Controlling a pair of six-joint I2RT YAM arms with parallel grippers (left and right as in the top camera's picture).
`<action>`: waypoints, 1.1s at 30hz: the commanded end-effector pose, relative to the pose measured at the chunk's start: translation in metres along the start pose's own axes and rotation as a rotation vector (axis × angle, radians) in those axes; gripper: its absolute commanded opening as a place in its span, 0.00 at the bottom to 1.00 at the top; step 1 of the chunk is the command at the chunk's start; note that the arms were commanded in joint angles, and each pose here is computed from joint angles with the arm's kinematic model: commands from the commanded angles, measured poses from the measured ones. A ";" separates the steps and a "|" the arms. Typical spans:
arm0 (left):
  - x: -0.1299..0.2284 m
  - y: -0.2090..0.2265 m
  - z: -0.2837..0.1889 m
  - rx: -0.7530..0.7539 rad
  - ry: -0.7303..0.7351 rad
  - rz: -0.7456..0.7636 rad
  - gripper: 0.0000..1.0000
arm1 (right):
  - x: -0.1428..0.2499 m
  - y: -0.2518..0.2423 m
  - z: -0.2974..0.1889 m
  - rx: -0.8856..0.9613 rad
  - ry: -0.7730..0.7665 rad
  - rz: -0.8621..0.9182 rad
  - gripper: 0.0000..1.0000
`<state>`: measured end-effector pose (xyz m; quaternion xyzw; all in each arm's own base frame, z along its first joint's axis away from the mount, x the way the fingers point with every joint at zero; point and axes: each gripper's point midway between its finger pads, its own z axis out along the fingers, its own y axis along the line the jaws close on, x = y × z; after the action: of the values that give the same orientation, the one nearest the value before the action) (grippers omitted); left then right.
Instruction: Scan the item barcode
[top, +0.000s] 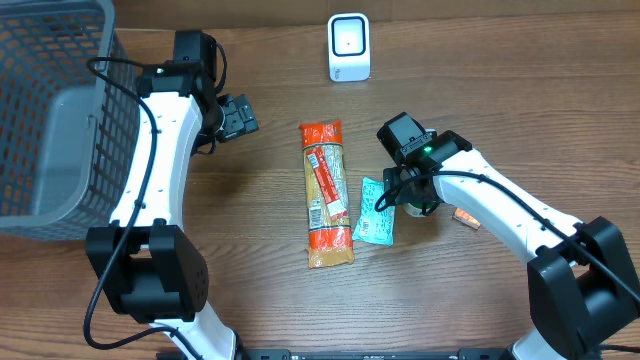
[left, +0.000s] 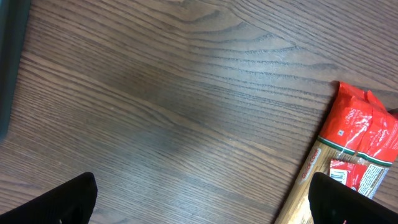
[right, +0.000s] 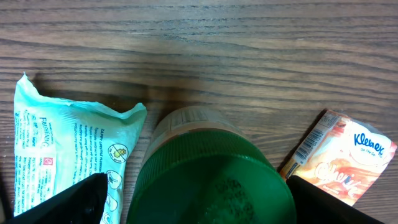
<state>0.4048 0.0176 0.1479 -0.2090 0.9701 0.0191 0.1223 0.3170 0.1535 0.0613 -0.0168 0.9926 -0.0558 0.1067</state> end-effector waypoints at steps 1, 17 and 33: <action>-0.006 -0.001 -0.013 0.014 -0.038 0.016 1.00 | -0.001 -0.002 0.002 0.008 -0.002 0.012 0.91; -0.006 -0.002 -0.013 0.015 -0.038 0.017 1.00 | 0.009 -0.003 0.021 0.007 -0.002 0.012 0.83; -0.006 -0.001 -0.013 0.015 -0.038 0.017 1.00 | 0.010 -0.004 0.023 0.011 -0.005 0.011 0.77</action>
<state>0.4049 0.0176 0.1479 -0.2090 0.9700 0.0191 0.1225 0.3126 0.1507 0.0397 -0.0145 0.9925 -0.0547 0.1087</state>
